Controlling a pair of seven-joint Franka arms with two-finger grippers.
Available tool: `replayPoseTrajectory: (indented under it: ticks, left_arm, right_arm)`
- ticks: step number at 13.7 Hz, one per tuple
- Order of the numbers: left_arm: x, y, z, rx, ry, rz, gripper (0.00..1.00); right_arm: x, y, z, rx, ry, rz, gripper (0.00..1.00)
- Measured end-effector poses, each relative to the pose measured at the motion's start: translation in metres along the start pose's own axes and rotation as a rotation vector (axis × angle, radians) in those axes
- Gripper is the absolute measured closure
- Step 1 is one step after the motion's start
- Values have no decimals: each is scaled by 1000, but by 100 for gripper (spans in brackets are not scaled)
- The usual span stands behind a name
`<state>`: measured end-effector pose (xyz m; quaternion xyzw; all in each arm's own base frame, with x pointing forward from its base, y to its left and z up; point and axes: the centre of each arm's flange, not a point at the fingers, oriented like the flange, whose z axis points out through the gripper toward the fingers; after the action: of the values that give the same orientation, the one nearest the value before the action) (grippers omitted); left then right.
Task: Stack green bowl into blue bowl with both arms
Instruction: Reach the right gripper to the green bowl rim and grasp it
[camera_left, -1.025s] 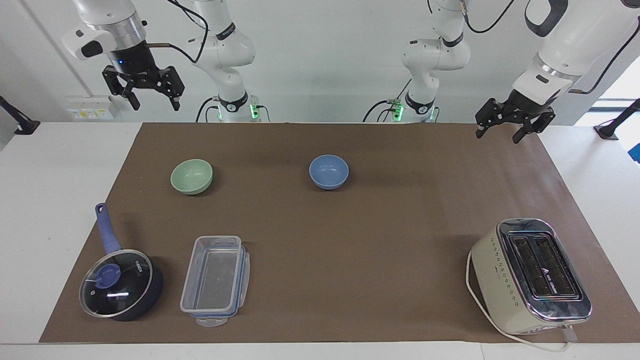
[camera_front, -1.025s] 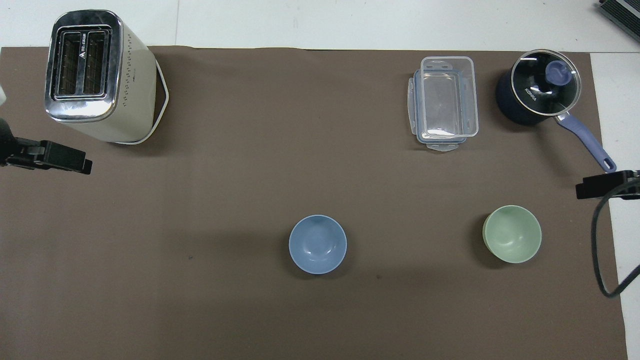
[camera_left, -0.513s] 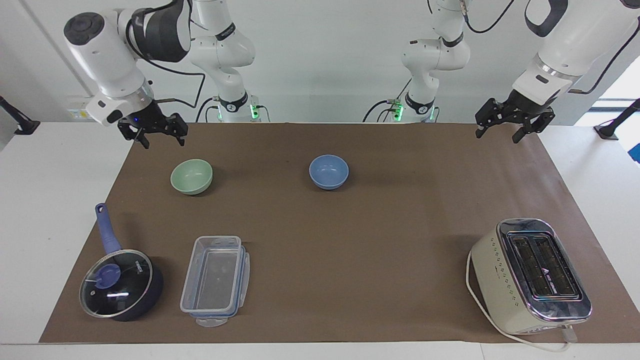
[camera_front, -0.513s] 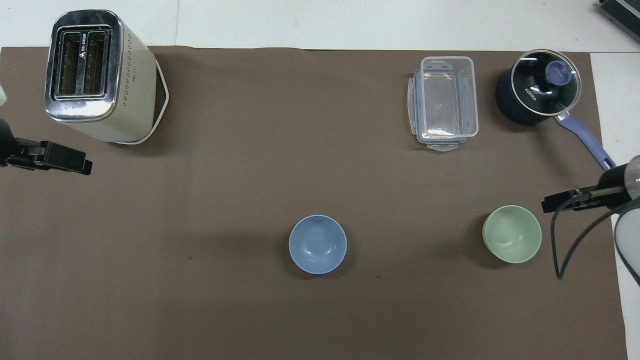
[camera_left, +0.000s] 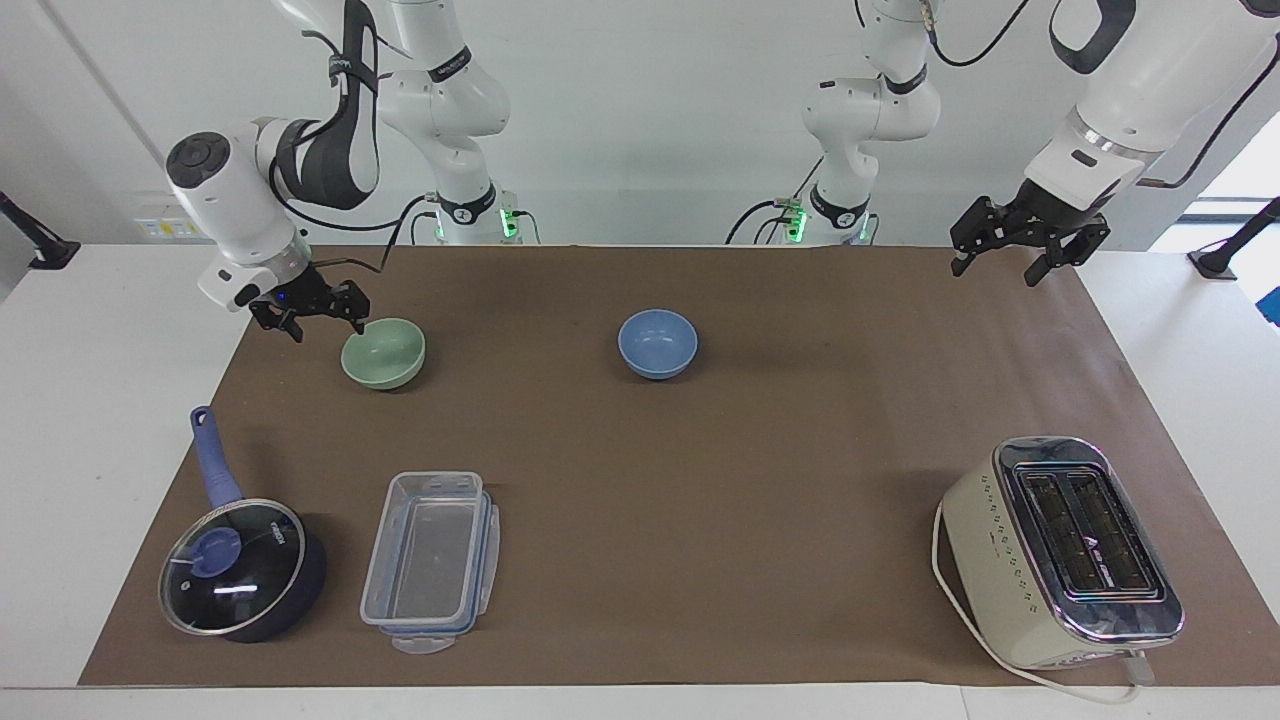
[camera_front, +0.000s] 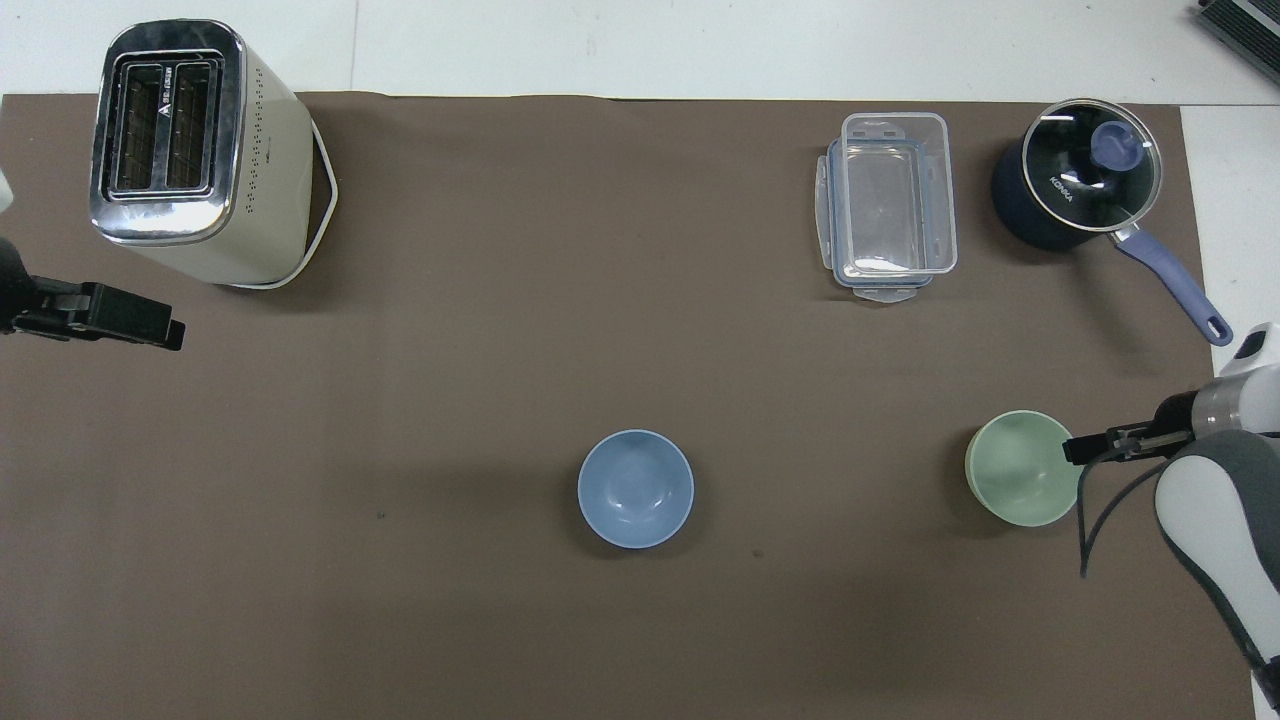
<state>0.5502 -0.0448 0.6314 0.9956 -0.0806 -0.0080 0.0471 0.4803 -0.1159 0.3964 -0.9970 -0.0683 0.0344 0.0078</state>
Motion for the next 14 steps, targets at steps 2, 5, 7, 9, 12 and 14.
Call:
replayPoseTrajectory:
  ticks: [2, 5, 7, 9, 12, 14]
  left_arm:
    - [0, 0, 0, 0, 0, 0, 0]
    - [0, 0, 0, 0, 0, 0, 0]
    - [0, 1, 0, 0, 0, 1, 0]
    - [0, 1, 0, 0, 0, 3, 0]
    - [0, 0, 1, 19, -2, 6, 0]
    - [1, 0, 1, 27, -4, 10, 0]
  right_arm:
    - [-3, 1, 8, 3, -7, 0, 0]
    - [-7, 11, 32, 0, -1, -11, 0]
    - [-10, 10, 47, -5, 11, -11, 0]
    - [-14, 8, 61, -10, 23, -12, 0]
    - [-15, 10, 71, -13, 29, -7, 0]
    - [-15, 12, 74, -12, 24, -3, 10]
